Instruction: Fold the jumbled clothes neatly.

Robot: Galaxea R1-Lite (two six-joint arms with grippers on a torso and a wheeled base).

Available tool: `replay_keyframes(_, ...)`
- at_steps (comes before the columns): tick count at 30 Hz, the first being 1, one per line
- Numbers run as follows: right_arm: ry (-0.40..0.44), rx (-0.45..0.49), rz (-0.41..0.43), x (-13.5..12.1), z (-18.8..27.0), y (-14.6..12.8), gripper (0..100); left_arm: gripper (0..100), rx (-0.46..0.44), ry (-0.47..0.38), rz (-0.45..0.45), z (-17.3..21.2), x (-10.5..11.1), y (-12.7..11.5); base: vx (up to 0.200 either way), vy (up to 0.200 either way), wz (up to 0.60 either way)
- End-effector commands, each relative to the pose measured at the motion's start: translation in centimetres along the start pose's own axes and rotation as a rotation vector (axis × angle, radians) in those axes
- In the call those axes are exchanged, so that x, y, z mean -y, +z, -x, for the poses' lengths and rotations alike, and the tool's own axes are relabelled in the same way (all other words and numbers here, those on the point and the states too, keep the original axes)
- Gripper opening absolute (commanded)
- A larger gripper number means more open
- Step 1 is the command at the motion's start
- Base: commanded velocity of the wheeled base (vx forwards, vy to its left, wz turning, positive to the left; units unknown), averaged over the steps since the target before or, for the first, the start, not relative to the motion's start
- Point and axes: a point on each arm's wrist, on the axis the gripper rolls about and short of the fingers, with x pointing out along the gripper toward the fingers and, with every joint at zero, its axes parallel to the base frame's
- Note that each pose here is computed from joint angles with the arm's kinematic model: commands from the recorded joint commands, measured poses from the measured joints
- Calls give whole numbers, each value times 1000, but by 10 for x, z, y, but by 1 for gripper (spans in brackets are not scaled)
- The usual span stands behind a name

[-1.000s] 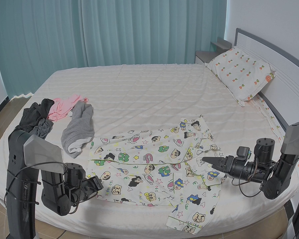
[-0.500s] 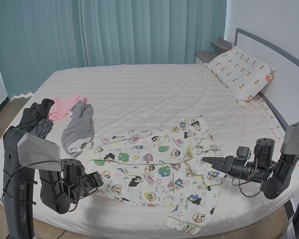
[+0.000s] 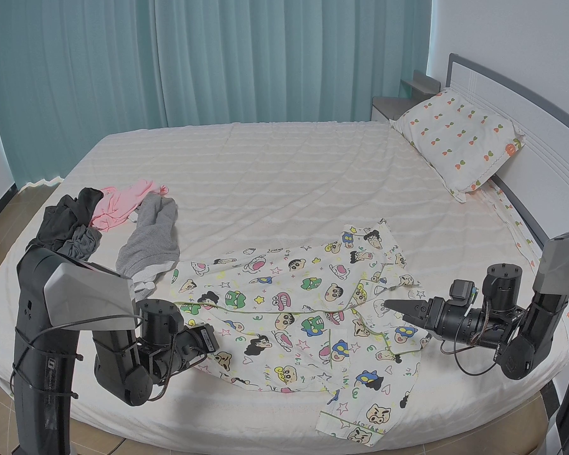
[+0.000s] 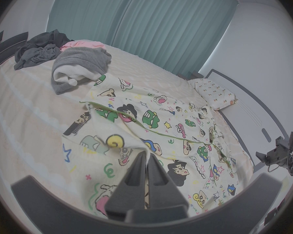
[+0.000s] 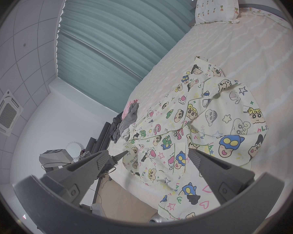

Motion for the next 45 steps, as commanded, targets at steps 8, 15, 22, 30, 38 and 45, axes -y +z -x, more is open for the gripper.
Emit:
replay_keyframes(8,-1,-5,-2,1,-1,-1,100,100,-27,-14,-15,-9,8,-8,0,0,0)
replay_keyframes(15,-1,-5,-2,1,-1,-1,100,100,-13,-8,-11,-5,6,-4,0,0,0)
replay_keyframes(22,-2,-6,-3,1,-1,-2,100,100,21,17,10,8,-3,12,0,0,0)
replay_keyframes(30,-1,-7,-1,0,-1,-2,100,100,48,118,-33,12,-40,24,0,0,0)
replay_keyframes(38,-2,-6,-3,1,-1,-2,100,100,120,104,-4,4,-33,37,0,0,0)
replay_keyframes(45,-1,-14,-6,2,0,-3,100,100,35,143,7,28,-47,25,0,0,0)
